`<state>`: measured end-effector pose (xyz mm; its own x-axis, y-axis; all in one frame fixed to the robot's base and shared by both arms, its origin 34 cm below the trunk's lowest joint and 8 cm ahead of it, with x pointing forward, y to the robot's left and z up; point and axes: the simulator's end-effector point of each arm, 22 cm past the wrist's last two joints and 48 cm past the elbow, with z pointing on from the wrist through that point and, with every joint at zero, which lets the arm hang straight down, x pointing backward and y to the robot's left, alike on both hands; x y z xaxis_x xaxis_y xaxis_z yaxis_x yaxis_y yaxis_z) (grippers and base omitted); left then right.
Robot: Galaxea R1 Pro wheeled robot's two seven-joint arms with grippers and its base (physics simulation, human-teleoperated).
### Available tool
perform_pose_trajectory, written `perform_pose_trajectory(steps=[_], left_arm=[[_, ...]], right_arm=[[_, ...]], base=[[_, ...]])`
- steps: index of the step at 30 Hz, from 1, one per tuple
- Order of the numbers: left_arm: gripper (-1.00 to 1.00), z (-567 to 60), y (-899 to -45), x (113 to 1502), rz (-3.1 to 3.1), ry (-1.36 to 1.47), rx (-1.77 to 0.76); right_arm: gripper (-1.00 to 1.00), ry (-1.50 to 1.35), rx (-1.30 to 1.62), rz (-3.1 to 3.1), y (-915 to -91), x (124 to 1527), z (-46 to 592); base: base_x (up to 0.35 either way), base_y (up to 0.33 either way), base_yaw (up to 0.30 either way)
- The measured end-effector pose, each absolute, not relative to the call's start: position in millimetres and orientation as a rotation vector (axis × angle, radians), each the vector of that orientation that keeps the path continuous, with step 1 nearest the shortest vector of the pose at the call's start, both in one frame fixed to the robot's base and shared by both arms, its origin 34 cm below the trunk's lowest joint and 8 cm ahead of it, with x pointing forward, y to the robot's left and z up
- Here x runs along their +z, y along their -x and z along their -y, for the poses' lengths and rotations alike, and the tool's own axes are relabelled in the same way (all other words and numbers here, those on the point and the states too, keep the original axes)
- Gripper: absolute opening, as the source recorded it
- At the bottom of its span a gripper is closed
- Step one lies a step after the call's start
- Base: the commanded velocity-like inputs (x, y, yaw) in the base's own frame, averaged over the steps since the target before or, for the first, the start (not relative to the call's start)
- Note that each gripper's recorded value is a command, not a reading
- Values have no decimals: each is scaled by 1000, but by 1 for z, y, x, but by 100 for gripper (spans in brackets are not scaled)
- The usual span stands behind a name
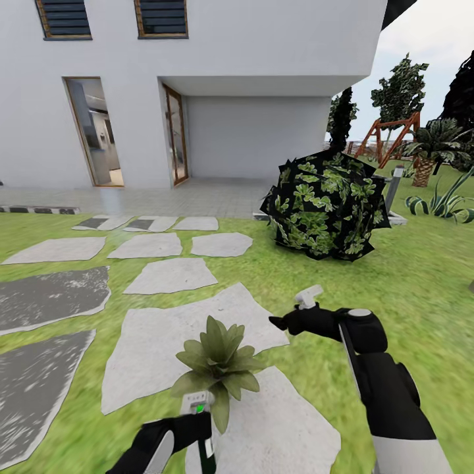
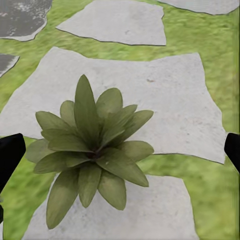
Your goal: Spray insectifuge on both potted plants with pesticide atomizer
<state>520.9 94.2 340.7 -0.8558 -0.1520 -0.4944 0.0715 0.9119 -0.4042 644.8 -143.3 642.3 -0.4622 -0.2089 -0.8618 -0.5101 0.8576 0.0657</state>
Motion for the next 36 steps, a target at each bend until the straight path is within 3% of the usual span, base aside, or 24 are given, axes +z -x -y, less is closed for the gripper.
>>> perform_pose_trajectory(steps=[5,19,36], left_arm=[[-100,-94,-524,337,-2534,67,-557],[-100,-78,-520,336,-2536,65,-580],[-100,-68,-520,338,-2528,127,-626]], right_arm=[[100,519,388,-2049,-645,646,145],[100,515,388,-2048,-644,648,144],[100,453,412,-2174,-629,623,153]], base=[[0,-36,0],[122,-314,0],[-44,-78,0]])
